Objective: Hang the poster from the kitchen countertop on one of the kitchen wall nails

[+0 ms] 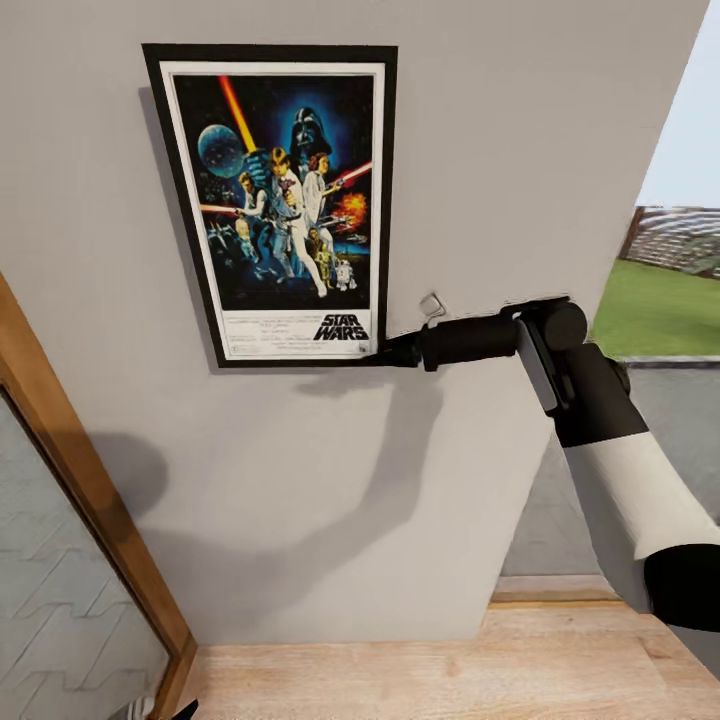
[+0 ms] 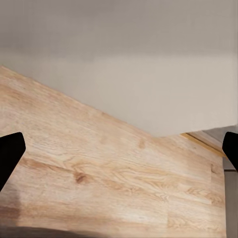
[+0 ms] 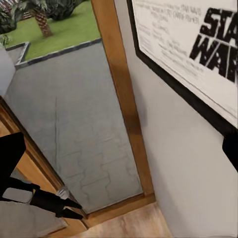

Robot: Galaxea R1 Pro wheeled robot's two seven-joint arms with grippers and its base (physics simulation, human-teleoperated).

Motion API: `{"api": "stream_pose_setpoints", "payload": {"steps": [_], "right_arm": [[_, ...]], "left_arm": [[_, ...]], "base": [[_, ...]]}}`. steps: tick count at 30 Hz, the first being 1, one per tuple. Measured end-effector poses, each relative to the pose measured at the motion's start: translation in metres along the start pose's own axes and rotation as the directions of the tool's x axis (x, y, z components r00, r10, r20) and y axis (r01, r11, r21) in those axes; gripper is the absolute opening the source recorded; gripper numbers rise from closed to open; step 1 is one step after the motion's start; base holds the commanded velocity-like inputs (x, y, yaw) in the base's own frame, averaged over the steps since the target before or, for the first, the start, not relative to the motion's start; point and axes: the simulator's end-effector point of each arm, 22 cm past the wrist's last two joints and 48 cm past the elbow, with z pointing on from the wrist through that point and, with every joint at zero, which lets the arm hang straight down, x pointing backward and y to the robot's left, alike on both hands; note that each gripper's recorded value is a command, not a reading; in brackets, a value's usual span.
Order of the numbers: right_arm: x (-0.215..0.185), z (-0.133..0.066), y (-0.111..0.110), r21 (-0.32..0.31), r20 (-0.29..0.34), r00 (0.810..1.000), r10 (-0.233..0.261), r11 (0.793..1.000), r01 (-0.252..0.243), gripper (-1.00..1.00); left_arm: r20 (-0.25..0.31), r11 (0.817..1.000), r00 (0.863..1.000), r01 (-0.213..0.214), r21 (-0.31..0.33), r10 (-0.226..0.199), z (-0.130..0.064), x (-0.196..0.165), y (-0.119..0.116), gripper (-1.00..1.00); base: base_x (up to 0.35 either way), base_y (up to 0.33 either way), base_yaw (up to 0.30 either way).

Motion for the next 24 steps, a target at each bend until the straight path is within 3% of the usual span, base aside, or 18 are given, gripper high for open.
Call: {"api": "stream_pose_setpoints", "payload": {"steps": [1, 2, 6, 9, 14, 21, 23, 24], "right_arm": [[0.013, -0.03, -0.007, 0.031, 0.141, 0.989, -0.033, 0.999, 0.029, 1.0], [0.068, -0.025, -0.016, 0.026, 0.135, 0.989, 0.06, 0.998, -0.064, 1.0], [0.091, -0.024, -0.013, 0.028, 0.142, 0.987, 0.077, 0.996, -0.082, 1.0], [0.148, -0.025, -0.014, 0.048, 0.14, 0.987, 0.085, 0.995, -0.092, 1.0], [0.232, -0.044, -0.016, 0.105, 0.174, 0.968, 0.181, 0.974, -0.201, 1.0], [0.325, -0.054, -0.003, 0.168, 0.169, 0.956, 0.24, 0.949, -0.268, 1.0], [0.356, -0.055, -0.001, 0.188, 0.161, 0.945, 0.283, 0.932, -0.311, 1.0], [0.389, -0.057, -0.004, 0.221, 0.156, 0.925, 0.346, 0.901, -0.374, 1.0]], "left_arm": [[0.002, 1.0, 1.0, -0.001, 0.003, 0.001, 0.0, 0.0, -0.001, 1.0], [0.0, 1.0, 1.0, -0.001, 0.002, 0.001, 0.0, 0.0, -0.001, 1.0], [0.0, 1.0, 1.0, -0.001, 0.004, 0.001, 0.0, 0.0, -0.001, 1.0], [-0.002, 1.0, 1.0, -0.002, 0.005, 0.002, 0.0, 0.001, -0.001, 1.0], [-0.007, 1.0, 1.0, -0.001, 0.005, 0.001, 0.001, 0.002, -0.002, 1.0], [-0.008, 1.0, 1.0, -0.008, 0.01, 0.008, 0.001, 0.001, -0.004, 1.0], [-0.009, 1.0, 1.0, -0.013, 0.013, 0.014, 0.001, 0.001, -0.005, 1.0], [-0.013, 1.0, 1.0, -0.019, 0.014, 0.019, 0.001, 0.002, -0.006, 1.0]], "base": [[0.0, 0.0, 0.0], [0.0, 0.0, 0.0], [0.0, 0.0, 0.0], [0.0, 0.0, 0.0], [0.0, 0.0, 0.0], [0.0, 0.0, 0.0], [0.0, 0.0, 0.0], [0.0, 0.0, 0.0]]}}
